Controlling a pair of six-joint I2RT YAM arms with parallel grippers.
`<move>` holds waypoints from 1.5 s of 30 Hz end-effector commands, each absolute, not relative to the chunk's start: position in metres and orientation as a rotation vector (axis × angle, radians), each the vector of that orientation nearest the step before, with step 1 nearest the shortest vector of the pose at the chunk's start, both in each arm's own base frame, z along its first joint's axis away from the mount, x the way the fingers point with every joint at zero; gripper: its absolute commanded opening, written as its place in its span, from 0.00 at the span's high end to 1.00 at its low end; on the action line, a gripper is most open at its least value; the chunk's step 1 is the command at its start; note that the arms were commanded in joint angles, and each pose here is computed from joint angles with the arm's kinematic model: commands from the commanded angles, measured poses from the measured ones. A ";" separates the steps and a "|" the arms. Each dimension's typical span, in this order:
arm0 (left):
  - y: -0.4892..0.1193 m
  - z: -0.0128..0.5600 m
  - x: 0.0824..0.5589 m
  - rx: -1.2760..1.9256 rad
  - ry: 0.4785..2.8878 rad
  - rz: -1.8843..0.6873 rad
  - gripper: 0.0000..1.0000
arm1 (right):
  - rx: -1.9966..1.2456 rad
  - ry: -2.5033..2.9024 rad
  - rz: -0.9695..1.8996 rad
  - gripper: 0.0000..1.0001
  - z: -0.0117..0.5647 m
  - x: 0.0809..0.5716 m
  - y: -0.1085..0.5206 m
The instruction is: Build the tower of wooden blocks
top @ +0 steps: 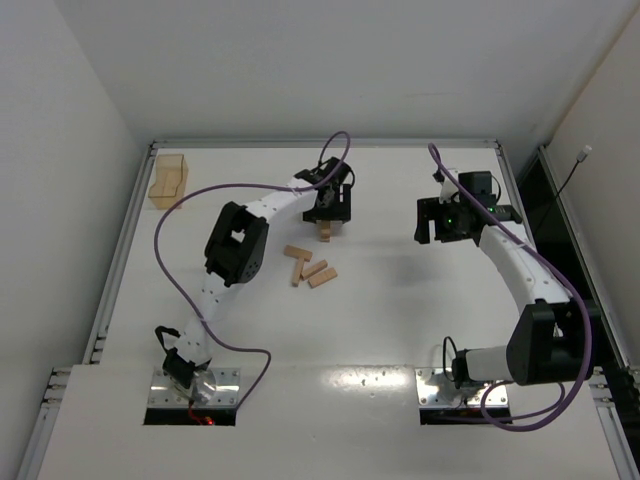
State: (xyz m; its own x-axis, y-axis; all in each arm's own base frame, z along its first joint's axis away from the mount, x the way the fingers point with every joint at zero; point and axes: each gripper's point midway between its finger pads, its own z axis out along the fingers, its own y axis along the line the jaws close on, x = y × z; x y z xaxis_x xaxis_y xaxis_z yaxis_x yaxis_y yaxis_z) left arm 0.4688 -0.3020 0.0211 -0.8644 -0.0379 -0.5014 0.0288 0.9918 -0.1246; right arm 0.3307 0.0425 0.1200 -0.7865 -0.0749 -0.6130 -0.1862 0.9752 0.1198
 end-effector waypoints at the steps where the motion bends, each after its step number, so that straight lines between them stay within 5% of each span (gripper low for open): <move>1: -0.293 0.005 0.452 0.015 2.673 -0.134 0.24 | -0.165 2.443 0.240 0.27 0.124 0.336 0.043; 8: -0.297 0.037 0.451 0.049 2.625 -0.169 0.21 | -0.230 2.414 0.240 0.29 0.131 0.335 0.048; 19: -0.318 0.215 0.446 0.122 2.309 -0.416 0.21 | -0.405 2.369 0.183 0.30 0.131 0.326 0.060; 24: -0.254 0.296 0.441 -0.046 2.128 -0.326 0.12 | -0.750 2.216 0.224 0.34 0.152 0.326 0.106; 29: -0.148 0.292 0.457 -0.228 2.128 -0.220 0.03 | -1.327 1.924 0.384 0.34 0.157 0.312 0.195; 35: -0.037 0.253 0.459 -0.424 2.212 -0.264 0.01 | -1.623 1.707 0.518 0.39 0.146 0.308 0.273; 45: 0.017 0.213 0.450 -0.557 2.283 -0.419 0.00 | -2.000 1.496 0.503 0.45 0.078 0.286 0.338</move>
State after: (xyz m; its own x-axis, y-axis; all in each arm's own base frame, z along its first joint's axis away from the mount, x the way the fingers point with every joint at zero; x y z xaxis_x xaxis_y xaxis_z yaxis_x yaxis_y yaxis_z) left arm 0.4460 0.0332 0.2043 -0.6182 -0.5213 -0.5882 -0.3514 0.8527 -0.3864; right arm 0.2752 0.3122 0.0672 0.1555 -0.7802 -0.6059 -0.9871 -0.0983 -0.1266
